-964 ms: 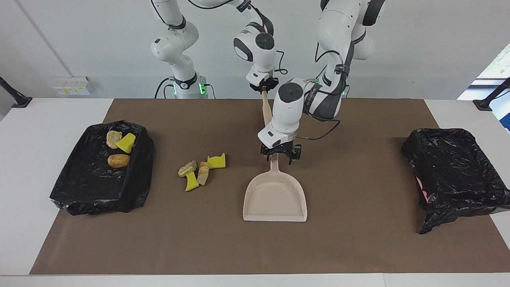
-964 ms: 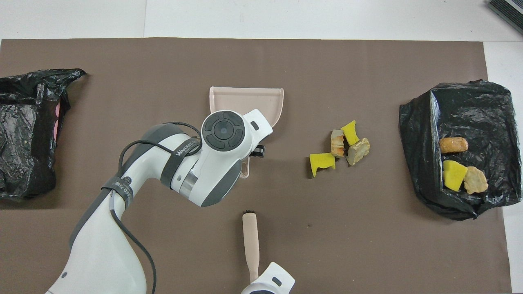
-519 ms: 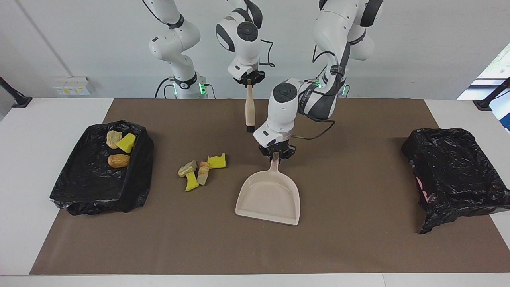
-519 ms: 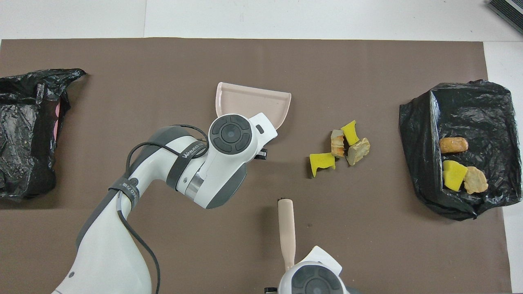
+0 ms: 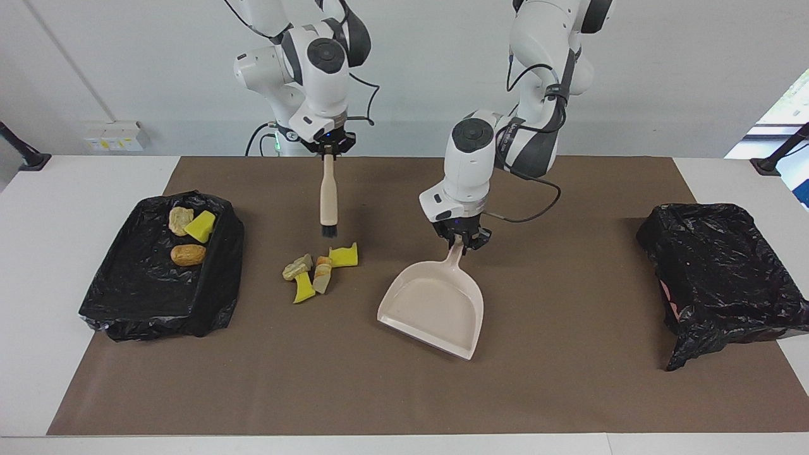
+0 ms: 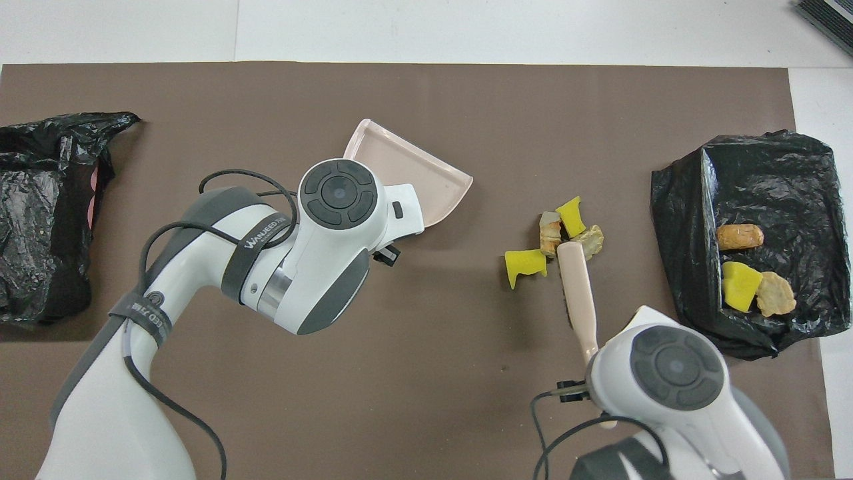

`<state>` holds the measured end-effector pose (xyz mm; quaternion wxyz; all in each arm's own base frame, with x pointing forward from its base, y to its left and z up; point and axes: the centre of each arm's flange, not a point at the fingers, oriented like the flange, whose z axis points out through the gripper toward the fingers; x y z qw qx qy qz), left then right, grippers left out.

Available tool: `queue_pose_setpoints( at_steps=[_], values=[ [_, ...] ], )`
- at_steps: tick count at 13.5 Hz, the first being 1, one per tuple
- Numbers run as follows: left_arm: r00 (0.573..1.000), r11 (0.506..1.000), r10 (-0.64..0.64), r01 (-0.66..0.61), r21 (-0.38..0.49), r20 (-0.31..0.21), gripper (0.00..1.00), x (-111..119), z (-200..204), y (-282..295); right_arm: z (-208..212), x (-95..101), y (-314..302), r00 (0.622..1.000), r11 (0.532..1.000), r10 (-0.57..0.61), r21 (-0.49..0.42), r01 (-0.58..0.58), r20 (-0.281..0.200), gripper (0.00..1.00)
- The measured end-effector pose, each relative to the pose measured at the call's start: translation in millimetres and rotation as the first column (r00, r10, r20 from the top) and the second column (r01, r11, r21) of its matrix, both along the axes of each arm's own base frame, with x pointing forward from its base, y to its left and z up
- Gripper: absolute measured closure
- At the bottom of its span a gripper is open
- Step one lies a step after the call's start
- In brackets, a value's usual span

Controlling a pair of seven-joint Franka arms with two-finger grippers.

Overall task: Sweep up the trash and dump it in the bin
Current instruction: 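Sweep the sponges and rocks into the dustpan with the right gripper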

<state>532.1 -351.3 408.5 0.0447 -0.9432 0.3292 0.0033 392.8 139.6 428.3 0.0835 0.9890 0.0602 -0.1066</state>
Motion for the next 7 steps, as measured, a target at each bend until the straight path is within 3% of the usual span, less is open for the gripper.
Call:
queue_pose_setpoints(
  at_steps=[2,4,7],
  values=[
    [0.986,0.986,-0.162,0.163,0.031,-0.036,0.68,-4,1,3,-11,37.8,-45,0.999,0.999,0.039,-0.034,-0.039,0.007,0.73],
    [0.941,0.942,-0.331,0.334,0.036,-0.076,0.68,-6,-3,5,-30,66.2,-56,0.994,0.987,0.11,-0.123,-0.107,0.017,0.73],
    [0.854,0.859,-0.505,0.512,0.027,-0.125,0.68,-11,-11,9,-66,89.4,-64,0.972,0.955,0.233,-0.177,-0.236,-0.035,0.73]
  ],
)
